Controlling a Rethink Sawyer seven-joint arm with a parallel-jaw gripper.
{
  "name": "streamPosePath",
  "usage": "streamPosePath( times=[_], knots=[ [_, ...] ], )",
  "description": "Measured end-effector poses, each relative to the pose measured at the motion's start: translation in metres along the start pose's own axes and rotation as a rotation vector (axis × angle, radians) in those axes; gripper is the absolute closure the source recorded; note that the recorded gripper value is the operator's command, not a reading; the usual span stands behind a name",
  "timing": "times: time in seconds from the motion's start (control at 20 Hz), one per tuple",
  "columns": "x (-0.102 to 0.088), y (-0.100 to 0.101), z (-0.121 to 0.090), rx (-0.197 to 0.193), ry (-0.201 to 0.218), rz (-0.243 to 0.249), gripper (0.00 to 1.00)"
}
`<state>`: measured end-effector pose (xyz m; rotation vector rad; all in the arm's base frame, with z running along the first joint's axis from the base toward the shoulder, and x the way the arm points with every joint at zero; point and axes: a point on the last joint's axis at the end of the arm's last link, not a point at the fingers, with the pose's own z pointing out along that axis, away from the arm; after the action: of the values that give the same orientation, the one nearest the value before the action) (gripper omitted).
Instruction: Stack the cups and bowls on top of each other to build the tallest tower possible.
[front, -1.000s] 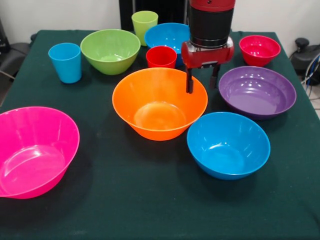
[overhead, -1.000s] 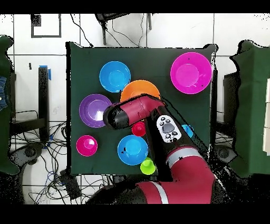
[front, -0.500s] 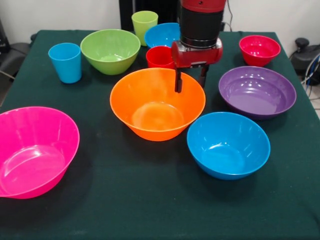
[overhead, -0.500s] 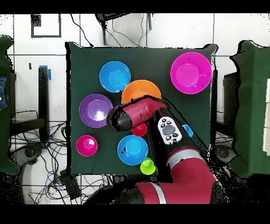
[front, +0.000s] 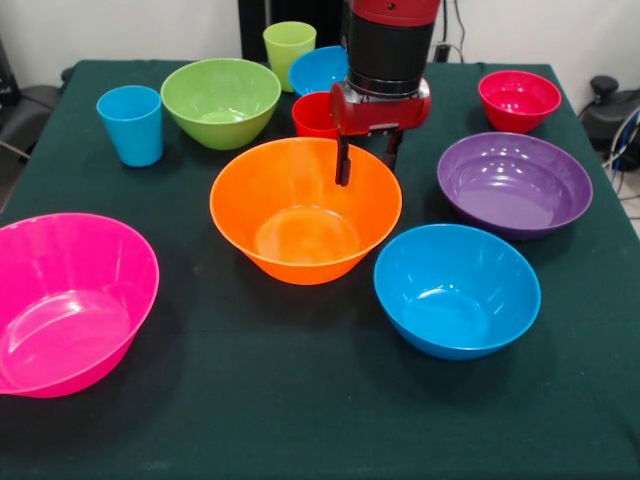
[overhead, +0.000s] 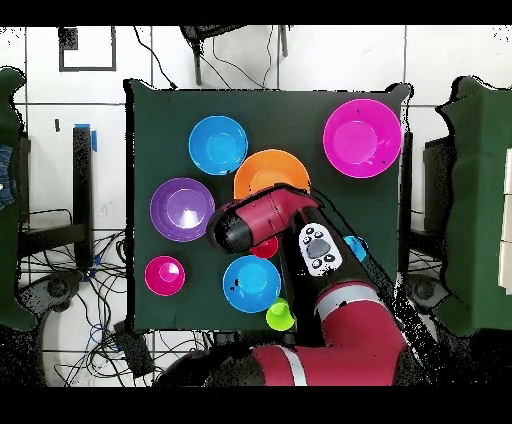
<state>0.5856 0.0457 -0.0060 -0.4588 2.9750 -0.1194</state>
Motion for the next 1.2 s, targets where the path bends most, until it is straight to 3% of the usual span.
streamPosePath(
  times=[0.55,0.6,1.2],
  knots=[
    [0.0037,0.0011,0.0048,-0.003,0.000,-0.007,0.00],
    [0.0036,0.0014,0.0048,-0.003,0.000,-0.007,1.00],
    [-0.0010,-0.0022,-0.0009,0.006,-0.012,-0.007,1.00]
  ],
)
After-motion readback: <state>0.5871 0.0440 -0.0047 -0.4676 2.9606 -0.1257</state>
